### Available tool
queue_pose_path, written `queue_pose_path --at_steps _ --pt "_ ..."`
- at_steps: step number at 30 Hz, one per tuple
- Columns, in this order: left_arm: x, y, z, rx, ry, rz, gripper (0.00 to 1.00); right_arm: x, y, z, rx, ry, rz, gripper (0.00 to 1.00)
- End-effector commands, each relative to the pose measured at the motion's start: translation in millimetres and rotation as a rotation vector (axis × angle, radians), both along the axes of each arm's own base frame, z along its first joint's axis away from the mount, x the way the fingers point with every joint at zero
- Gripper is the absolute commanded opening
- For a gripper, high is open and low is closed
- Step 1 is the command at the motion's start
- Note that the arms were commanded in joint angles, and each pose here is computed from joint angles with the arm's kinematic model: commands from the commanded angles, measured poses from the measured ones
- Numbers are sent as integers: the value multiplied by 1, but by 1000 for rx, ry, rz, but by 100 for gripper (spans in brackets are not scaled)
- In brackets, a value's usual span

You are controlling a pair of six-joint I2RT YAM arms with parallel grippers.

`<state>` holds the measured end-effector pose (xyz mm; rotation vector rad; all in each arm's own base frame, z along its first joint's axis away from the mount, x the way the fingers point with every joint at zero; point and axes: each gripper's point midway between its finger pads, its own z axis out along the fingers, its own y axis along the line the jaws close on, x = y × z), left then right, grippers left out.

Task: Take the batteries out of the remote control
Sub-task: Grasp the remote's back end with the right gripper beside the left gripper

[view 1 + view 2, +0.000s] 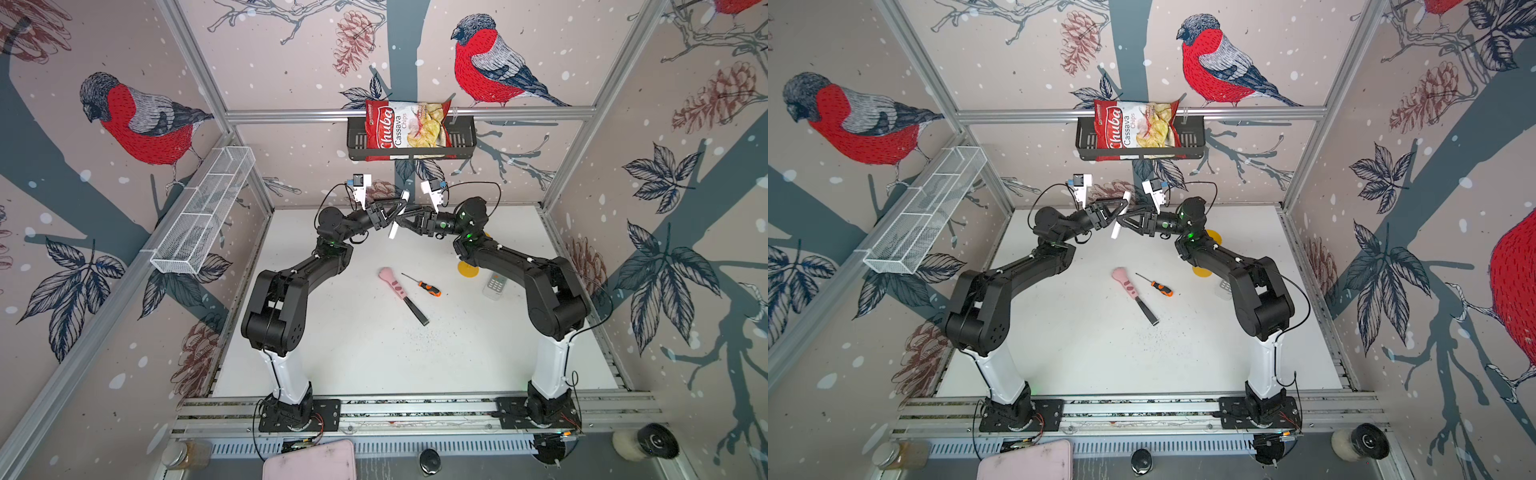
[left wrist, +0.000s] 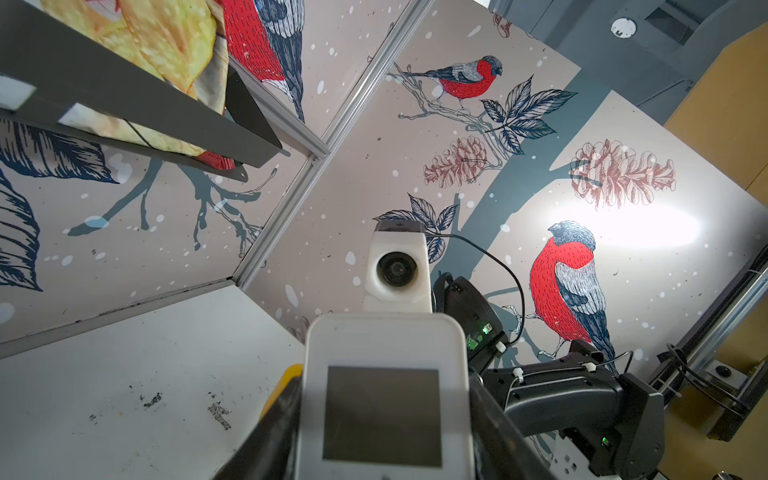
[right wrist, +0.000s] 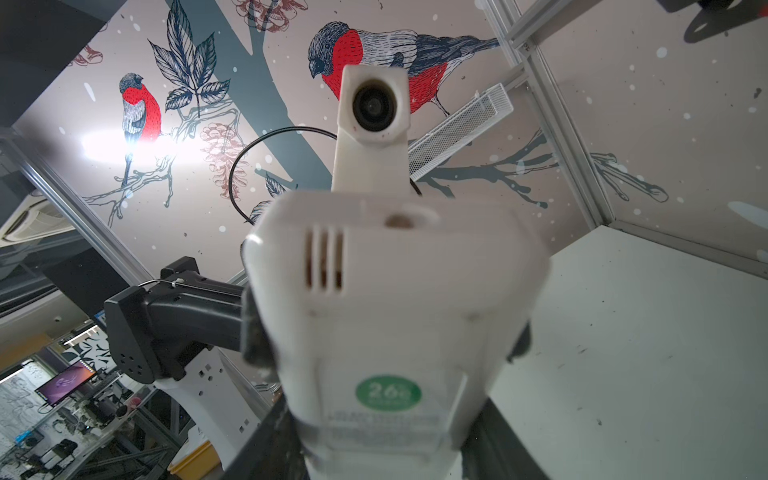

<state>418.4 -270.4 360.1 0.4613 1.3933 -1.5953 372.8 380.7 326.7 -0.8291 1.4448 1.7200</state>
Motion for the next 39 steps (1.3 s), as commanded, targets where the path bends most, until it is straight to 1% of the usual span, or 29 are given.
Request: queue_pose_path --at_steps 1,2,3,5,6,8,14,21,25,33,39 --pt "-8 1 8 -17 -44 -14 40 3 0 7 26 -27 -25 49" --pt "-7 1 8 -17 -45 -14 40 3 0 8 27 -29 -26 49" --pt "-7 1 8 -17 -44 -14 40 3 0 8 26 -28 -22 54" --pt "-7 1 8 -18 -42 -14 40 2 1 8 26 -30 -19 69" --pt "-7 0 8 -20 -42 -15 39 1 1 9 27 -32 -17 72" --pt "-7 0 9 -22 -43 -16 40 1 2 8 26 -31 -15 73" --pt "-7 -2 6 -20 -41 -13 39 3 3 7 24 -21 -17 68" --pt "-6 -2 3 -22 -37 0 39 2 4 8 36 -16 -14 67" --pt "-6 -2 0 -18 -38 3 39 4 4 9 42 -9 -21 64" --pt "-7 -1 -2 -23 -39 5 40 7 6 8 49 7 -15 47" --pt "-7 -1 -5 -25 -35 2 41 7 5 6 49 11 -15 39"
